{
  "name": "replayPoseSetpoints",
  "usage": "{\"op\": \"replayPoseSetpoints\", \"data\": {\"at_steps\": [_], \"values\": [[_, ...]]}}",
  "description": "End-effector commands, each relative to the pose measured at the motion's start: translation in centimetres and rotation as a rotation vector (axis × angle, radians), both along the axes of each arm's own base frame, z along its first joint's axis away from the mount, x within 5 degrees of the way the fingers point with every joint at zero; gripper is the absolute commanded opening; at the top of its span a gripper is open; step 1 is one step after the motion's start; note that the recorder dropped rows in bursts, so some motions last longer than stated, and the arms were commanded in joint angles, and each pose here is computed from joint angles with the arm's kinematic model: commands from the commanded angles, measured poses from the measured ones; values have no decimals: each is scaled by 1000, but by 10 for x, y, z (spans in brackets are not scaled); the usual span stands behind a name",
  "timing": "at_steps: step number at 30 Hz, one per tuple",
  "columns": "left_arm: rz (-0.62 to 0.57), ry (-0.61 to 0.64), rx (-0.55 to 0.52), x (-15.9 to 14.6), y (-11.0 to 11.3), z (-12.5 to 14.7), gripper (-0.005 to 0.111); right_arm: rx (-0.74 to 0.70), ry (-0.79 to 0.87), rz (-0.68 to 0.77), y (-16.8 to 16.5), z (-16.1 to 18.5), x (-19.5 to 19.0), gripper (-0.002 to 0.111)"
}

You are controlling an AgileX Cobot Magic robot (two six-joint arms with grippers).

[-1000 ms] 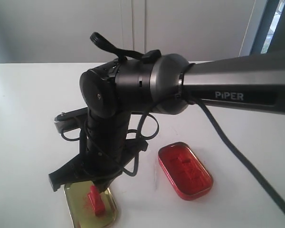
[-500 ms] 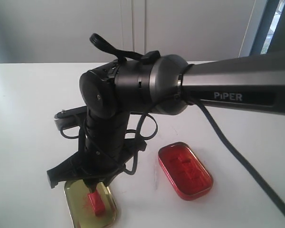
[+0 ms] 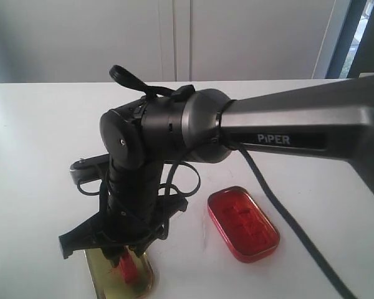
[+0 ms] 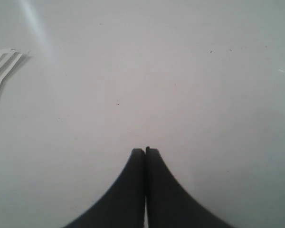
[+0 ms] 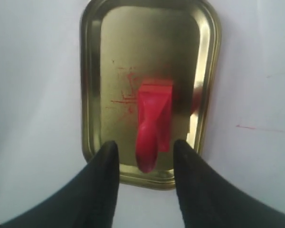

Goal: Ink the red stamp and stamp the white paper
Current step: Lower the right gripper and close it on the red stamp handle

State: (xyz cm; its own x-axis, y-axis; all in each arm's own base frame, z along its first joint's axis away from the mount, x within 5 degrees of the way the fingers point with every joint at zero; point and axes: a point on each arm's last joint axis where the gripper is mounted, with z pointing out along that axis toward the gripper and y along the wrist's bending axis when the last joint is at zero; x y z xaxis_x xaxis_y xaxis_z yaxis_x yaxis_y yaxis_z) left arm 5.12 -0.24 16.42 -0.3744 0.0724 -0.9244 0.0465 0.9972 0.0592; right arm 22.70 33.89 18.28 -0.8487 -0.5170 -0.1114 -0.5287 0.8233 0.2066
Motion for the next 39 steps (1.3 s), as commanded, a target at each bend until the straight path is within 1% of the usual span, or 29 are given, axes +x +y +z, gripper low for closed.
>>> {"op": "replayPoseSetpoints", "data": {"at_steps": [1,8,17,29,35,37,39], "values": [[-5,-4,-12,0,-1,0,0,12,-10,1,2,1,0,37],[-5,-4,-12,0,-1,0,0,19,-16,-5,4,-1,1,37],[-5,-4,-12,0,-1,0,0,-21,12,-15,8,-26,1,37],[-5,-4,-12,0,-1,0,0,-28,5,-31,9,-32,3,37],[-5,-4,-12,0,-1,0,0,-42,11,-32,9,-36,3,35],[-5,-4,-12,0,-1,0,0,-42,11,-32,9,-36,3,30],[-5,-4,-12,0,-1,0,0,-44,12,-31,9,-36,3,21]]}}
